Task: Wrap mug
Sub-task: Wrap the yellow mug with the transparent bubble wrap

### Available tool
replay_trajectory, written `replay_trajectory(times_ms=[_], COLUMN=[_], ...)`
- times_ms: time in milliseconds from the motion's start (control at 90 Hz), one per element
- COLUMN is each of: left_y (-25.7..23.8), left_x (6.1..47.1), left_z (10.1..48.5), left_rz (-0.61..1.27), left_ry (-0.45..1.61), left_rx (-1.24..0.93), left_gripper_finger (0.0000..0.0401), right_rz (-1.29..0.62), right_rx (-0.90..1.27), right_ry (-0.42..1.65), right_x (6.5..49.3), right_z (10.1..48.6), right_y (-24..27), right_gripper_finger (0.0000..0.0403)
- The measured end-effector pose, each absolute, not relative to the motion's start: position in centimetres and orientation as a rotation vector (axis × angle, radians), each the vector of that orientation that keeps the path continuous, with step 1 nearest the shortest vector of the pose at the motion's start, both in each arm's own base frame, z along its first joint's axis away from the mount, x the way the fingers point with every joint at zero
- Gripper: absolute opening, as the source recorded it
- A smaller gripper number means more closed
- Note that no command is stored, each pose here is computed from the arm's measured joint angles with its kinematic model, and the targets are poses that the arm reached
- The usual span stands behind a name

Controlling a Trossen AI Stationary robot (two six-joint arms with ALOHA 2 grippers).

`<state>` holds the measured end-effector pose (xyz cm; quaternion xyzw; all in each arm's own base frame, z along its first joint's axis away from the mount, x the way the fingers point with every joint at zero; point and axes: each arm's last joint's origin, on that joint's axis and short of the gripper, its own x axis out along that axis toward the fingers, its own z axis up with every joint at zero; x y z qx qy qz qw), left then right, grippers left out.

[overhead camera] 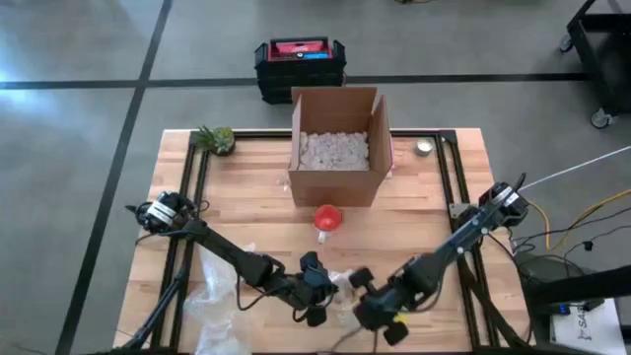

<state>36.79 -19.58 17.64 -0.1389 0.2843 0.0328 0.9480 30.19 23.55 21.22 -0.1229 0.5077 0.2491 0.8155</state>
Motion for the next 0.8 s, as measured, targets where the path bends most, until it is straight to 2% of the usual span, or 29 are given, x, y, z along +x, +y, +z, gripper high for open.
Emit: replay_trajectory(times_ms=[289, 544, 800], left_y=[-19.6, -19.7, -19.9], left_x=[37.1, 37.1, 37.0], left_z=[17.9, 17.9, 18.0], left_rz=[0.057, 0.054, 0.051], left_ry=[0.534, 0.531, 0.529], left_rx=[-0.309, -0.319, -0.329], left_gripper_finger=[0.0020, 0.0020, 0.0020], right_rz=[0.439, 0.345, 0.230], right_rx=[-0.330, -0.361, -0.326], right_ry=[0.943, 0.825, 0.954], right_x=[31.0, 32.2, 32.3], right_z=[18.0, 18.9, 18.4], right_y=[24.6, 24.2, 22.0], right_gripper_finger=[0.0014, 0.0013, 0.0013])
